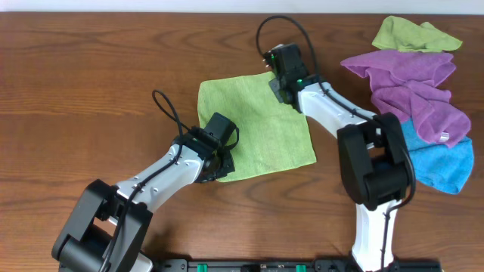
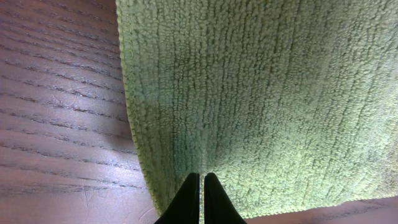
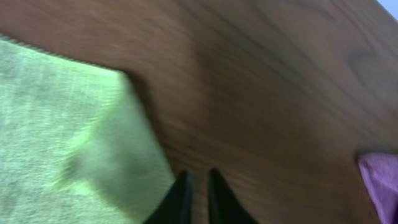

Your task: Fold the cloth

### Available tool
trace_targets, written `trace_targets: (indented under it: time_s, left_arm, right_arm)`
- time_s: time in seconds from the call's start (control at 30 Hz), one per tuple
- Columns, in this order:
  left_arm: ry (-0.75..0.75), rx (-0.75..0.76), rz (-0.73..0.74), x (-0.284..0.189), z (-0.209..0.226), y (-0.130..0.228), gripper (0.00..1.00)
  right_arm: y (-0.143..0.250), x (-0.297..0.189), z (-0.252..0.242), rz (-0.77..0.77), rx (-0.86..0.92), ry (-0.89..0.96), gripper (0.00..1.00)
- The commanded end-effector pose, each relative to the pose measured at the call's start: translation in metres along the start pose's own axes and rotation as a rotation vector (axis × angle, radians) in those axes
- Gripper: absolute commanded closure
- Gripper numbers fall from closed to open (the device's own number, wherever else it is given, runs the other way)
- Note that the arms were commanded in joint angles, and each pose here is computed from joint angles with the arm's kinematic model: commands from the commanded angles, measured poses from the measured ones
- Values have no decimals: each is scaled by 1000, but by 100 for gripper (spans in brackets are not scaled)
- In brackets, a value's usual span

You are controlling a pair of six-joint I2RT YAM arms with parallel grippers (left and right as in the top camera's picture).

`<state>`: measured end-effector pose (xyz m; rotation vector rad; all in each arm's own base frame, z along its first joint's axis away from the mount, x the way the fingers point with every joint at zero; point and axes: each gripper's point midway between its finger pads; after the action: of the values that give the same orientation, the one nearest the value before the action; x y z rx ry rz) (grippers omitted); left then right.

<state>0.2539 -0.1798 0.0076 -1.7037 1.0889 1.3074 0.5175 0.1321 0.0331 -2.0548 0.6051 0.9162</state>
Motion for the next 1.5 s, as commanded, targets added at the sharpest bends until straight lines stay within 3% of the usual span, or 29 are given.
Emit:
trace_targets:
  time_s: [0.0,0.07,0.1,0.17,0.2,0.37,0.43,0.63,0.77,0.9,1.1,1.47]
  left_arm:
    - [-13,-6,-15,-2,6,0,94]
    - [-14,-6,-17,-2,6,-1,94]
    - [-16,-6,-19,-2,6,-1,94]
    - [-16,-7,-24,-2,6,-2,94]
    - [-11,-6,-28,-2,5,-3,94]
    - [22,-28,-56,-8,-1,-17,94]
    - [54,-51,-79,-18,-7,-30,86]
    - [146,-104,-104,-76,1,-62,41]
    - [195,-176,43,-80,10,-41,41]
    - [253,-196,90,-63,-2,-33,38]
    - [217,-188,163,-40,1,-19,35]
    - [171,-130,209,-6,5,-14,40]
  right_arm:
    - [24,16,-26,62,160,52,81]
    - [30,16,-32,81,177,55,69]
    - [32,13,-34,89,176,55,58]
    - [28,3,-38,92,189,55,53]
    - [22,-6,-43,79,219,58,43]
    - [-10,-72,-68,-11,282,35,29]
    - [-10,-96,-72,-16,285,5,29]
    - [24,-148,-67,72,366,-212,36]
    - [57,-157,-53,167,486,-441,35]
    - [80,-153,-20,223,543,-620,31]
    - [117,-142,17,307,605,-729,31]
    - [146,-128,41,346,662,-803,37]
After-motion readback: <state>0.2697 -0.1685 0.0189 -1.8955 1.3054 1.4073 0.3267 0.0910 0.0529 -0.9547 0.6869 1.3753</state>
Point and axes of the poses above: each gripper's point midway between its finger pads, its own x axis out along the fingers, its own z axis along the line the jaws close on, y = z × x, and after that the axes turned 8 degrees about -x, right-handed
